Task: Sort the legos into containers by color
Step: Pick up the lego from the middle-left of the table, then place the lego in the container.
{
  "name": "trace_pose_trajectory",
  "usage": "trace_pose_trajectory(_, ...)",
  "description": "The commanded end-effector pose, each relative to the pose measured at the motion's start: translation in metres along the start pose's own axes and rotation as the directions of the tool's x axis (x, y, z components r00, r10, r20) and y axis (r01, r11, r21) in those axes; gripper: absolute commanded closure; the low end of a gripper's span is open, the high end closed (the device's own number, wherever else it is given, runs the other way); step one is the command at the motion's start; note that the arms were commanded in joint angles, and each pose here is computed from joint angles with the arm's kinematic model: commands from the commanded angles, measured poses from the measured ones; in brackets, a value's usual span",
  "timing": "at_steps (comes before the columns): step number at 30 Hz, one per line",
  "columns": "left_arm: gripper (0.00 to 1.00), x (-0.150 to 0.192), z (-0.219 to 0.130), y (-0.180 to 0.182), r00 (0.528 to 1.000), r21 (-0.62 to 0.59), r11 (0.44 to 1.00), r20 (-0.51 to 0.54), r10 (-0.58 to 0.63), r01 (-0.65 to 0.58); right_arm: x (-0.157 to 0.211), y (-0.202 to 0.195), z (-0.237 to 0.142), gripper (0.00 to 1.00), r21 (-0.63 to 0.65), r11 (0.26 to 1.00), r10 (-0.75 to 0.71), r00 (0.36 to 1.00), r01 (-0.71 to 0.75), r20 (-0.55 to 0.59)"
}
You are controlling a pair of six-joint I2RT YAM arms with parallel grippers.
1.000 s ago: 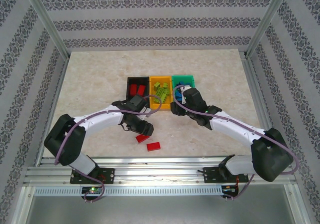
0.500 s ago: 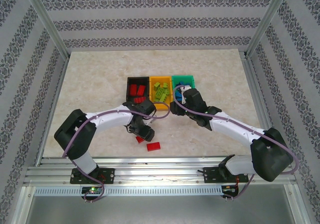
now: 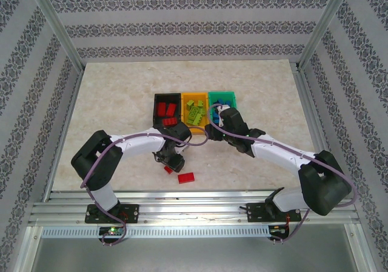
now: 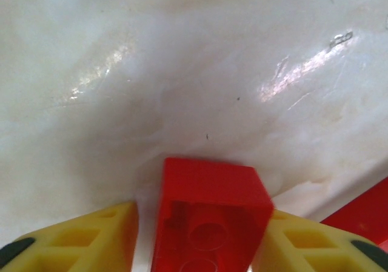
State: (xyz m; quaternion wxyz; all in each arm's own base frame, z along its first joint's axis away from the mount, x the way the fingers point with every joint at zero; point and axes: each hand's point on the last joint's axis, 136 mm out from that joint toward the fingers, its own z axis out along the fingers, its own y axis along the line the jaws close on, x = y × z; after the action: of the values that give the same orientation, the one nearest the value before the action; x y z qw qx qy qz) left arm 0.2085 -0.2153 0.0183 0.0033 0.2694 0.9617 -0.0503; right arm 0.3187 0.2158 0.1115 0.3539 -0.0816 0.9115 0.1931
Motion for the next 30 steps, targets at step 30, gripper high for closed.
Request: trace_pose_trajectory(30,0.70,-0.120,-0.133,0.058,0.840,0.150,0.969,0.484,-0.245,0.196,-0.011,0.006,-0.019,0.45,-0.023,1.000,0.014,0.998,-0.012,0.068)
